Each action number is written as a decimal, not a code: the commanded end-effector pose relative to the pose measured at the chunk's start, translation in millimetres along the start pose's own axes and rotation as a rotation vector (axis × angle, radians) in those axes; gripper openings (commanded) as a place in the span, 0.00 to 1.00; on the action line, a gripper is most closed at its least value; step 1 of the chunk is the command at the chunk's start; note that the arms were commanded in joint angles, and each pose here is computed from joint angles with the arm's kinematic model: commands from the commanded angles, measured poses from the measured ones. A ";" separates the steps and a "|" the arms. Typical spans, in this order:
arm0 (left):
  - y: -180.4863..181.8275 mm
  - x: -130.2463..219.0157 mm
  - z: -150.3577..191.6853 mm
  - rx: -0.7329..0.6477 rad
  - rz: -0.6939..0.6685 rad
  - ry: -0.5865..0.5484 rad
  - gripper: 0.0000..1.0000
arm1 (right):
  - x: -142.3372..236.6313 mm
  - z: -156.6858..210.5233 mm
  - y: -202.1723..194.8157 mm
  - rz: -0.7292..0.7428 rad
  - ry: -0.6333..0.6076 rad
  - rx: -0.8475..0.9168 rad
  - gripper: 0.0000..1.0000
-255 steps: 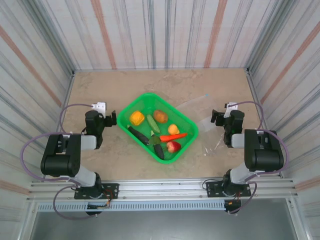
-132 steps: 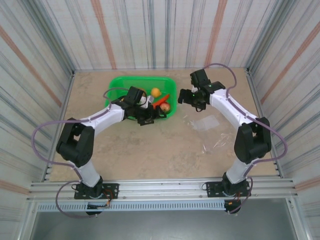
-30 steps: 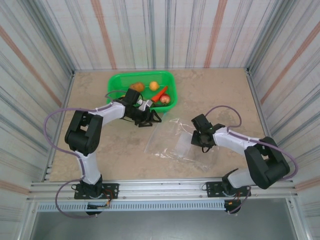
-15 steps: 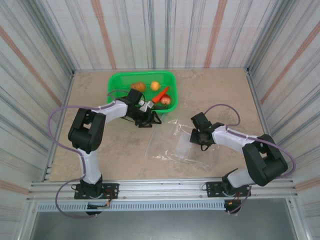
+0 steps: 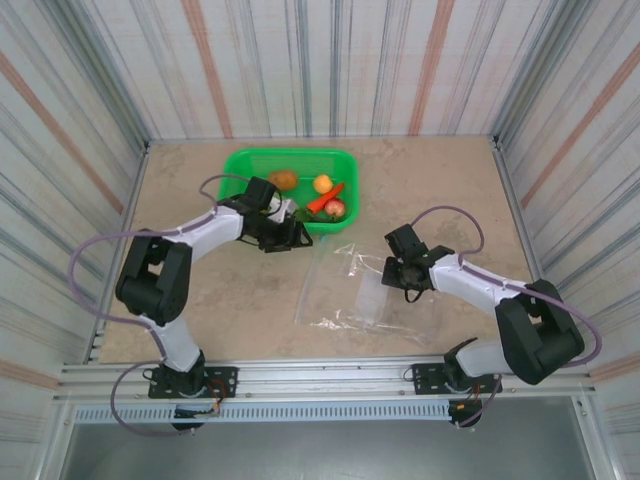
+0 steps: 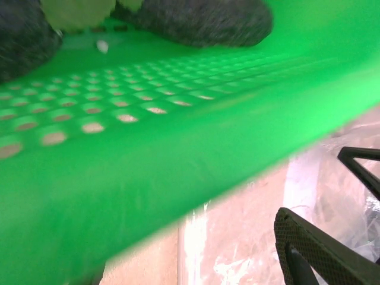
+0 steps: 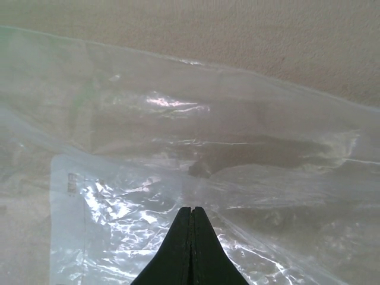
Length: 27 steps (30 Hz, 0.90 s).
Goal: Place the food in the zip-top bag and seal the zipper
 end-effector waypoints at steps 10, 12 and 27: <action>-15.6 41.1 60.4 0.154 0.052 -0.219 0.71 | 7.8 0.9 1.2 -0.039 0.009 0.055 0.00; -15.0 32.8 71.6 0.161 0.075 -0.219 0.70 | 7.6 2.1 3.8 -0.064 0.013 0.068 0.00; -19.3 -29.6 85.0 0.153 0.195 -0.058 0.63 | 16.8 7.7 3.2 -0.099 0.020 0.105 0.00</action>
Point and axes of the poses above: each hand's point on the last joint's axis, 136 mm out from that joint toward the fingers, its own x axis back along the fingers, its own y axis along the line the jaws close on, z = x × y, the point moved 4 cm from there along x, back along the fingers, and after that the axes turned 7 degrees about -x, right-handed, at the moved point
